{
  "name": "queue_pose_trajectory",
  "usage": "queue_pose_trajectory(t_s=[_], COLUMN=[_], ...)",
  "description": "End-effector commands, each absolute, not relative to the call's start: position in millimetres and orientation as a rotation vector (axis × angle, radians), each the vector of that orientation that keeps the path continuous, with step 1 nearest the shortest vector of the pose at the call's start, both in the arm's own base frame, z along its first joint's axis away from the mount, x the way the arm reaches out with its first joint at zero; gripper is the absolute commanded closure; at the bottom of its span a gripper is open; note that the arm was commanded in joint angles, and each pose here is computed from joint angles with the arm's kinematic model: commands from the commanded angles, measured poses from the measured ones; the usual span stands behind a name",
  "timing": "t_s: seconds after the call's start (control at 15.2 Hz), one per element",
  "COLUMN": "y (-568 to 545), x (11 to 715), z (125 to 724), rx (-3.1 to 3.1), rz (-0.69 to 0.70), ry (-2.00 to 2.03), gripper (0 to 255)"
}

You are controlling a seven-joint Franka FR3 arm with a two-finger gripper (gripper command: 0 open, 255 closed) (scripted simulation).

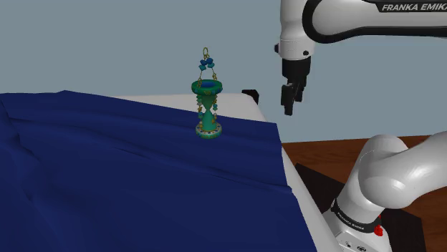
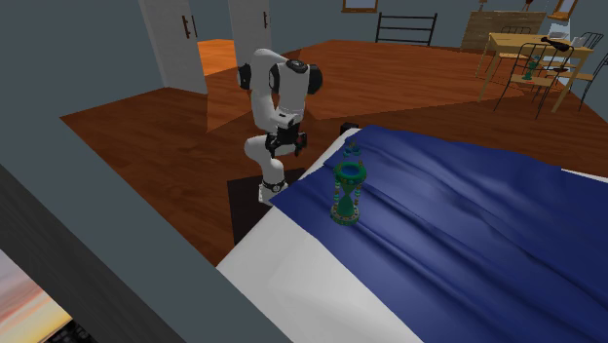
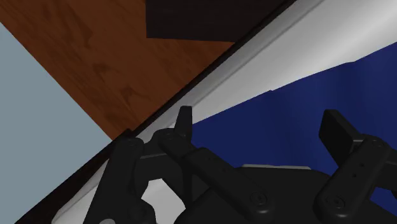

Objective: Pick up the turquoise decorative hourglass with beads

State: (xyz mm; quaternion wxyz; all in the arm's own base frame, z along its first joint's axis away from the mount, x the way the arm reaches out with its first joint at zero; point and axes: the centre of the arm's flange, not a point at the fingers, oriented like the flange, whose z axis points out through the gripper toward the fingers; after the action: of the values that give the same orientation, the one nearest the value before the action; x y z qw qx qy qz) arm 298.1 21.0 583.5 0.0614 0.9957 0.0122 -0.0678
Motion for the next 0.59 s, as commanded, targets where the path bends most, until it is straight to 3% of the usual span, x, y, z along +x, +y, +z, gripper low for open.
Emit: queue_pose_trajectory(t_s=[0.0,0.53], y=[21,104], x=[298,348], z=[584,616], rx=[3.012,2.944], rz=[-0.205,0.006], ry=[0.037,-0.237], gripper=[0,0])
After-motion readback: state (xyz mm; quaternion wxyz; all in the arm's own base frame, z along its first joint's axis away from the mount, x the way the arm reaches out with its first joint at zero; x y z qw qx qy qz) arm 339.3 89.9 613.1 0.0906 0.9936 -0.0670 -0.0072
